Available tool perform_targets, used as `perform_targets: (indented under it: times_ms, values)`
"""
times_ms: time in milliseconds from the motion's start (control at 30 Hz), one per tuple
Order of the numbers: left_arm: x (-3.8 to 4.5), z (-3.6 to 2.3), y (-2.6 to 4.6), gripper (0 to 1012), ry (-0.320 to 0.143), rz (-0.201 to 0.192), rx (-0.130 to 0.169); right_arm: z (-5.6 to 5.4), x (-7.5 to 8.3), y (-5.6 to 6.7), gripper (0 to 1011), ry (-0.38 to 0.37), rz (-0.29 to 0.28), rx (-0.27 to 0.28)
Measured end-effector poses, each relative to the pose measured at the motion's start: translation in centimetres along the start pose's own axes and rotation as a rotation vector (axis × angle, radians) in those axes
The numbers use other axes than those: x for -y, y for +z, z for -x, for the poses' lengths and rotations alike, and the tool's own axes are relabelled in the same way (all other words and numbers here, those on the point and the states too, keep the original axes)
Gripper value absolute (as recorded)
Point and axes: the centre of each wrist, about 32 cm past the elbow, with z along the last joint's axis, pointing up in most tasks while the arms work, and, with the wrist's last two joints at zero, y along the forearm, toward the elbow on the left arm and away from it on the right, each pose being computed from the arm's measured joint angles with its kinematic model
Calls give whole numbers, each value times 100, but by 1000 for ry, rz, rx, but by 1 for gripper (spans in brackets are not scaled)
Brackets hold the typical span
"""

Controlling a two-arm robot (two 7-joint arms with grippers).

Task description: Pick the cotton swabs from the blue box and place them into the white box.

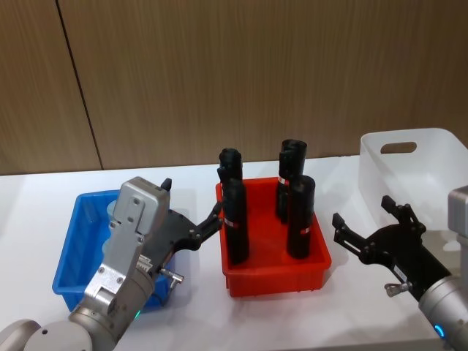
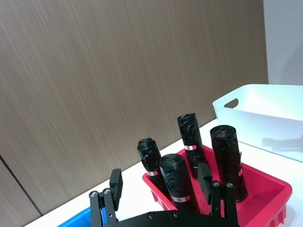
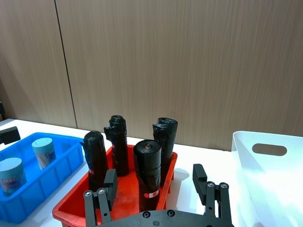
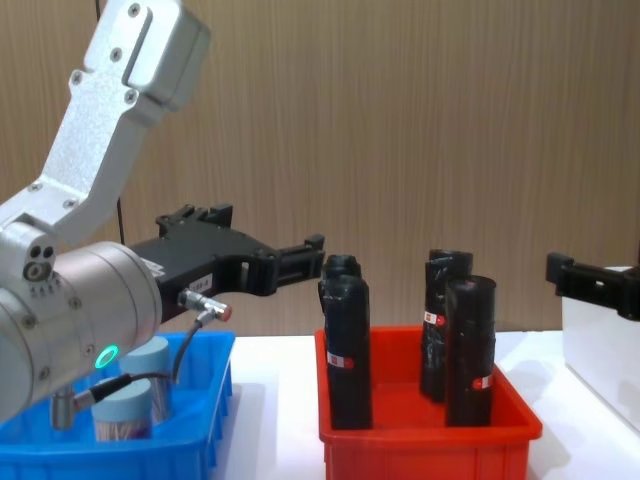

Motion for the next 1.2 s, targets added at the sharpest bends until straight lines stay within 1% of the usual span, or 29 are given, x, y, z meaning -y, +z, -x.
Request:
perform_targets:
  times_ms: [1200]
  values:
    - [0,0,0,1004,0,0,0,0,0,0,1002,0,0,0]
